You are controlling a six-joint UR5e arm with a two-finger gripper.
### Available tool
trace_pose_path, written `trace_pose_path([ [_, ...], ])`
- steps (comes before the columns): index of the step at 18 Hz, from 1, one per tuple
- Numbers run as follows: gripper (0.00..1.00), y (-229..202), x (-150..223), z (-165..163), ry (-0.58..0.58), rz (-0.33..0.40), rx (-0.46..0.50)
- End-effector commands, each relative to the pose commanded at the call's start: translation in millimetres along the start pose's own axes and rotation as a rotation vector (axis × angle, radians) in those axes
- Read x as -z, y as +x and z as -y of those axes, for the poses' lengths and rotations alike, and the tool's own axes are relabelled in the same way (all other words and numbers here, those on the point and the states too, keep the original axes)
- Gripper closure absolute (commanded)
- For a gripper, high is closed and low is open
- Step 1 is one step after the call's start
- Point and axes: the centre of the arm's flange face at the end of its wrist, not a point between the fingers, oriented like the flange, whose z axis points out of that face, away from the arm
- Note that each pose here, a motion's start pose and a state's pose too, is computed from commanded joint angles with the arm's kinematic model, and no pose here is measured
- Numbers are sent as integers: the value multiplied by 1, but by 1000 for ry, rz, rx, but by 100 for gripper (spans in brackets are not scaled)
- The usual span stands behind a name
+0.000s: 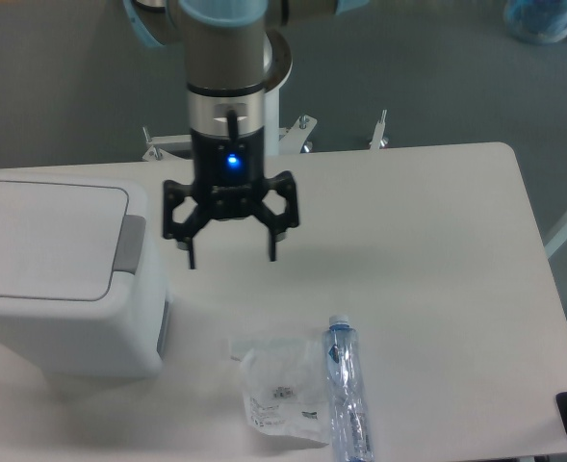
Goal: Open the trash can
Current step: 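Move the open gripper across the table toward the white trash can lid, then lower the gripper fingers onto the edge of the trash can lid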
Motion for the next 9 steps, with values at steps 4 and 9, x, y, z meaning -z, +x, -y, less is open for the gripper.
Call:
trace_pose_path([
  [4, 0, 10, -12, -20, -39, -9, -10],
  [9, 0, 16, -6, -19, -28, -19, -19],
])
